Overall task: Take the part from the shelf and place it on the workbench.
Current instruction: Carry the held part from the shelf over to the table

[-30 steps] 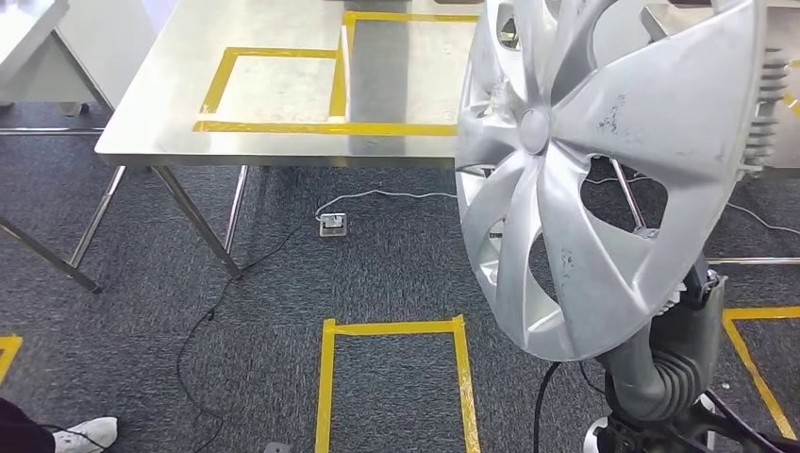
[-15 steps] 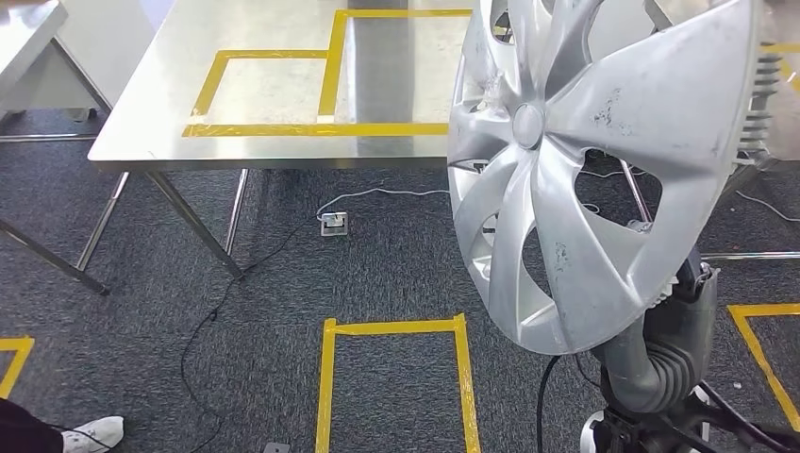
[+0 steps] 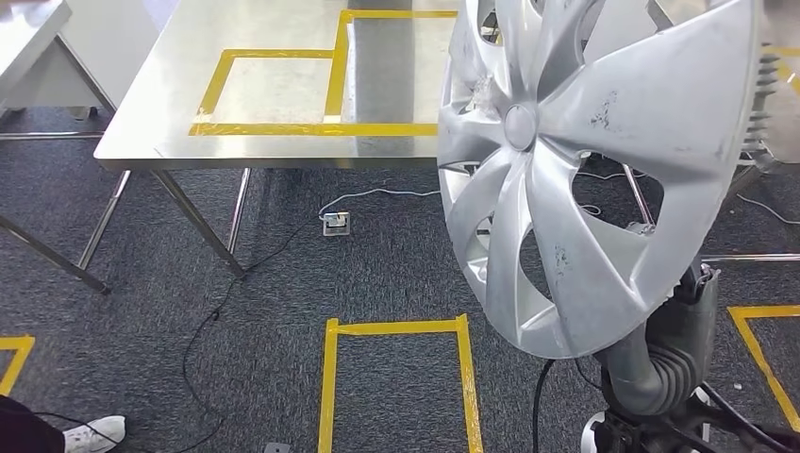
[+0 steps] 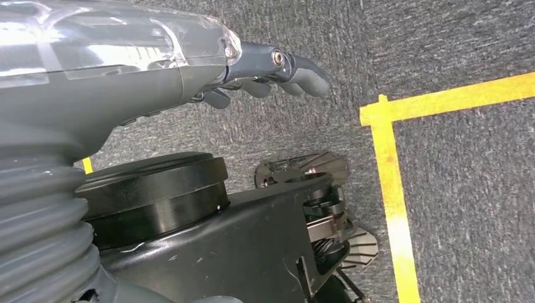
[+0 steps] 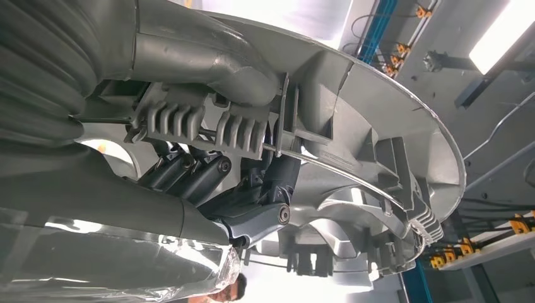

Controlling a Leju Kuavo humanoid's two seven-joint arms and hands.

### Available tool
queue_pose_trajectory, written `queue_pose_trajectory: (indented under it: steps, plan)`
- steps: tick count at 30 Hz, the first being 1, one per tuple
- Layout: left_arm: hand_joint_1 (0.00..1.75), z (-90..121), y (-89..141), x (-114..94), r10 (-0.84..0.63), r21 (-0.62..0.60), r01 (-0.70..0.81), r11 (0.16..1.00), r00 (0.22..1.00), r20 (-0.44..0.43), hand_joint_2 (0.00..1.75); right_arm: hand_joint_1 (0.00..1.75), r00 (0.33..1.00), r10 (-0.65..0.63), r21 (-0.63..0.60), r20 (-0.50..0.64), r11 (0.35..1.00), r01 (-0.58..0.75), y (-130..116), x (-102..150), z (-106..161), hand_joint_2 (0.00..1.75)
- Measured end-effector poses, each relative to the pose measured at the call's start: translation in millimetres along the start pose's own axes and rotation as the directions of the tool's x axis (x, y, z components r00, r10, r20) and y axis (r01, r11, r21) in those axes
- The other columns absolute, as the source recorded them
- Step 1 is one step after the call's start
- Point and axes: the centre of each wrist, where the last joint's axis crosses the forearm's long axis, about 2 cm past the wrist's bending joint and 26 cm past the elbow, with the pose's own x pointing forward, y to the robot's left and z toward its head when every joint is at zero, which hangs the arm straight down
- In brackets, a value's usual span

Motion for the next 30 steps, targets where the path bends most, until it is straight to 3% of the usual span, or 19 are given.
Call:
queue_pose_trajectory:
  steps: [30]
  plan:
    - [0.0,0.3,-1.7,-0.7,0.0,-0.011,0.0,1.0,1.0,0.004,1.75,1.75,1.0,0.004,-0.006,-0.004,1.0,-0.004,-0.7,-0.5,5.1,1.75]
